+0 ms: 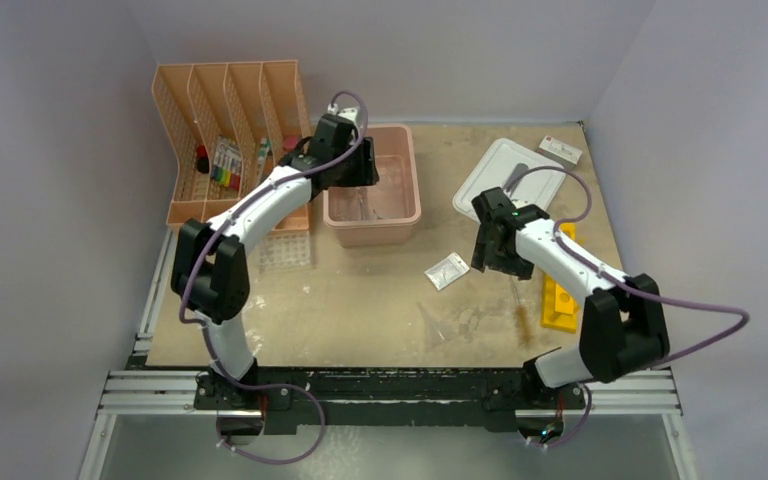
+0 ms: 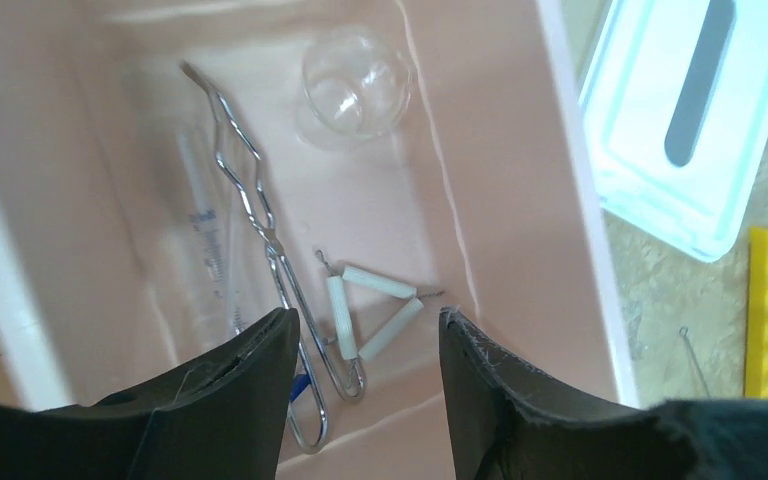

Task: Organize the chemistry lab equipment

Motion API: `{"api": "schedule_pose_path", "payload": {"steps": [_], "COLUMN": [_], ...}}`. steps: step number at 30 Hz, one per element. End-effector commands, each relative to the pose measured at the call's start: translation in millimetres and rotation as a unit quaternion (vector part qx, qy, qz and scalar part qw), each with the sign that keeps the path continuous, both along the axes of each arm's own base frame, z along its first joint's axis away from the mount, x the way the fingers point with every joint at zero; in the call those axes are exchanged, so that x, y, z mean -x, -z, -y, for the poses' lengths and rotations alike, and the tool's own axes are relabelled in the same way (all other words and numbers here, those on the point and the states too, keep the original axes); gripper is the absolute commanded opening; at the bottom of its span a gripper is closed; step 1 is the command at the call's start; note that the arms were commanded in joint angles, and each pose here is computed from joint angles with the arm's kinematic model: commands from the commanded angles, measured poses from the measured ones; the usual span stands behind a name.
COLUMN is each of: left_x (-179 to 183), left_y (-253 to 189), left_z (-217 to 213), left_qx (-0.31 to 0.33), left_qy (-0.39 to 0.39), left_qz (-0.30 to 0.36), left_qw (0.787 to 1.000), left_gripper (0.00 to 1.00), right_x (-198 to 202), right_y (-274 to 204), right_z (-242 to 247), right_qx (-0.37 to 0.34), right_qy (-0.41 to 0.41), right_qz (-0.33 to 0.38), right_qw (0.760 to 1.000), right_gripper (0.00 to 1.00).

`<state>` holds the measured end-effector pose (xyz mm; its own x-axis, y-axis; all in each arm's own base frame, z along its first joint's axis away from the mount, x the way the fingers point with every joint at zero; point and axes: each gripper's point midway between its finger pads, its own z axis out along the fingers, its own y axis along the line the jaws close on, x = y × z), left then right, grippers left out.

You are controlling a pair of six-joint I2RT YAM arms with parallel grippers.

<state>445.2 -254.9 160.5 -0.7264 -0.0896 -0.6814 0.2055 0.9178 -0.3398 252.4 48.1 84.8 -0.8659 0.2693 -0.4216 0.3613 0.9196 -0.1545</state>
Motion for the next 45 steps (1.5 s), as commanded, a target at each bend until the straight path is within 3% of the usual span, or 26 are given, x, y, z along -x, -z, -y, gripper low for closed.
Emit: {"api": "schedule_pose_path", "payload": {"steps": [1, 6, 12, 19, 25, 32, 39, 45], "left_x": [-7.3, 1.6, 15.5, 24.3, 25.2, 25.7, 27.7, 35.3], "left_y": [-64.4, -105.2, -147.1, -179.5, -187.4, -196.3, -189.5, -180.8], "left_z": [-22.7, -35.2, -43.8, -68.5, -73.7, -67.8, -54.8, -30.9], "left_qx": [-0.005, 0.009, 0.032, 0.052, 0.058, 0.08, 0.094, 0.137], "left_qy": [-0.043, -0.062, -0.066, -0.109, -0.117, -0.107, -0.079, -0.033], "left_qz": [0.085, 0.131, 0.178, 0.242, 0.248, 0.265, 0.247, 0.214], "left_qw": [0.995, 0.989, 0.981, 0.963, 0.96, 0.955, 0.961, 0.966], "left_gripper": [0.53, 0.58, 0.71, 0.75, 0.75, 0.73, 0.72, 0.72], "right_x": [15.3, 20.1, 20.0, 18.7, 15.2, 2.4, -21.3, -66.1], "right_y": [18.3, 36.8, 49.0, 69.8, 73.2, 68.0, 52.2, -25.4], "right_z": [8.1, 22.4, 32.4, 27.9, 21.8, 7.4, 8.4, 5.8], "right_qx": [0.025, 0.058, 0.04, -0.042, -0.092, -0.131, -0.125, -0.127], "right_qy": [0.007, 0.025, 0.043, 0.04, 0.032, -0.003, -0.02, -0.047], "right_qz": [-0.058, -0.099, -0.113, -0.122, -0.12, -0.096, -0.054, 0.087], "right_qw": [0.998, 0.993, 0.992, 0.991, 0.988, 0.987, 0.991, 0.987], "right_gripper": [0.81, 0.76, 0.69, 0.54, 0.44, 0.02, 0.0, 0.0]}}
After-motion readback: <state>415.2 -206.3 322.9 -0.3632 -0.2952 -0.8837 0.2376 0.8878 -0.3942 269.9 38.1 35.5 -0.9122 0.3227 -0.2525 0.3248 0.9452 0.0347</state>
